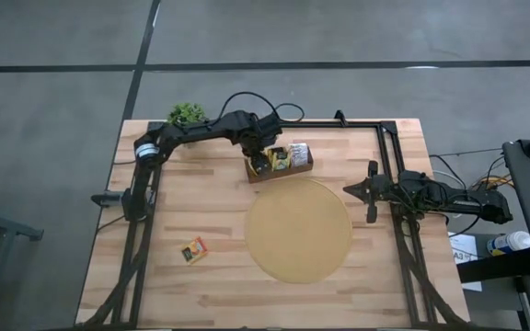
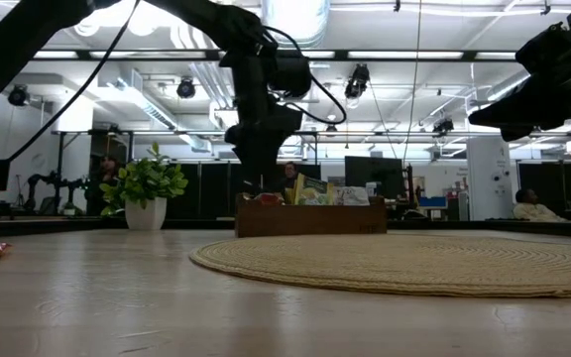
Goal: Pick & Place Tea
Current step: Put the orange tea bag into the left section of the wooden organizer
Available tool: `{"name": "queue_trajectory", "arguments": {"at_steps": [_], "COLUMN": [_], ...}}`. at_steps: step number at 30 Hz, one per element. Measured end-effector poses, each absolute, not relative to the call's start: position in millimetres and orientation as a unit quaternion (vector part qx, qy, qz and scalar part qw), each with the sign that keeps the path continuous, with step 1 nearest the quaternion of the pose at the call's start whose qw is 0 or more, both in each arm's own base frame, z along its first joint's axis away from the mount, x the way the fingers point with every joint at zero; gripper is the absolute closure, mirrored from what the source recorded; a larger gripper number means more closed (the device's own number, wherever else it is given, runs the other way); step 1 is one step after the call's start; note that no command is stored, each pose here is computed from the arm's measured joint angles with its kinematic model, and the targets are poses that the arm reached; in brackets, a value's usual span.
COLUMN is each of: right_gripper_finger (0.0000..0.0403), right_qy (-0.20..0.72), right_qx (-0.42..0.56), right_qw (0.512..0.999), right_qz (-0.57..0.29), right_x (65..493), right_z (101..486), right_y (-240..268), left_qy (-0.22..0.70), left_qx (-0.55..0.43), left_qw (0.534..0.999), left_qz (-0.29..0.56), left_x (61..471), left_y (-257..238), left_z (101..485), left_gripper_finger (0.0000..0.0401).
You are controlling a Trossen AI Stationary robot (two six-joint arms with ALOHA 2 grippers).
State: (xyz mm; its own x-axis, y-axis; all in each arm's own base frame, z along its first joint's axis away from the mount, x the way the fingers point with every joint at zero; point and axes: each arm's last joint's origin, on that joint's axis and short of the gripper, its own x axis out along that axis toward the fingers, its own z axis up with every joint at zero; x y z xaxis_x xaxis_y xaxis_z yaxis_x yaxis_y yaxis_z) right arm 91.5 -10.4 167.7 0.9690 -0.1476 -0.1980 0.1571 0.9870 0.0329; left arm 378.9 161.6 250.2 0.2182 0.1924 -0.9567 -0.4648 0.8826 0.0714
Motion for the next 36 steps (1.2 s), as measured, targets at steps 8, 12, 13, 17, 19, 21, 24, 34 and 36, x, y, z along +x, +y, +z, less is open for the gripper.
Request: {"name": "queue_trajectory", "arguments": {"at_steps": [8, 12, 13, 17, 19, 21, 24, 34, 36], "right_gripper_finger": [0.0394, 0.0394, 0.0394, 0.0394, 0.0394, 0.0394, 0.0394, 0.0394, 0.0394], "right_qy": [0.098, 0.098, 0.098, 0.098, 0.098, 0.098, 0.098, 0.098, 0.098], "right_qx": [0.024, 0.024, 0.024, 0.024, 0.024, 0.024, 0.024, 0.024, 0.024], "right_qw": [0.992, 0.992, 0.992, 0.992, 0.992, 0.992, 0.992, 0.992, 0.992], "right_qz": [-0.077, -0.077, -0.077, -0.077, -0.077, -0.077, -0.077, -0.077, -0.077], "right_x": [91.4, 91.5, 91.5, 91.4, 91.4, 91.5, 91.4, 91.4, 91.4], "right_z": [167.7, 167.6, 167.6, 167.7, 167.7, 167.6, 167.8, 167.7, 167.8], "right_y": [-10.4, -10.4, -10.4, -10.4, -10.4, -10.4, -10.4, -10.4, -10.4], "left_qy": [0.602, 0.606, 0.605, 0.603, 0.601, 0.601, 0.606, 0.606, 0.607], "left_qx": [-0.113, -0.116, -0.117, -0.116, -0.113, -0.099, -0.061, -0.014, -0.017], "left_qw": [0.765, 0.764, 0.764, 0.766, 0.767, 0.764, 0.751, 0.741, 0.742], "left_qz": [0.199, 0.191, 0.191, 0.192, 0.195, 0.212, 0.253, 0.289, 0.284], "left_x": [376.5, 375.2, 375.0, 374.9, 374.8, 374.2, 372.2, 371.9, 372.4], "left_y": [159.8, 159.0, 158.9, 158.8, 159.1, 160.0, 162.1, 165.2, 163.4], "left_z": [236.2, 227.8, 225.8, 218.0, 213.9, 210.9, 207.7, 207.4, 207.5], "left_gripper_finger": [0.0128, 0.0128, 0.0128, 0.0128, 0.0128, 0.0128, 0.0128, 0.0128, 0.0128]}}
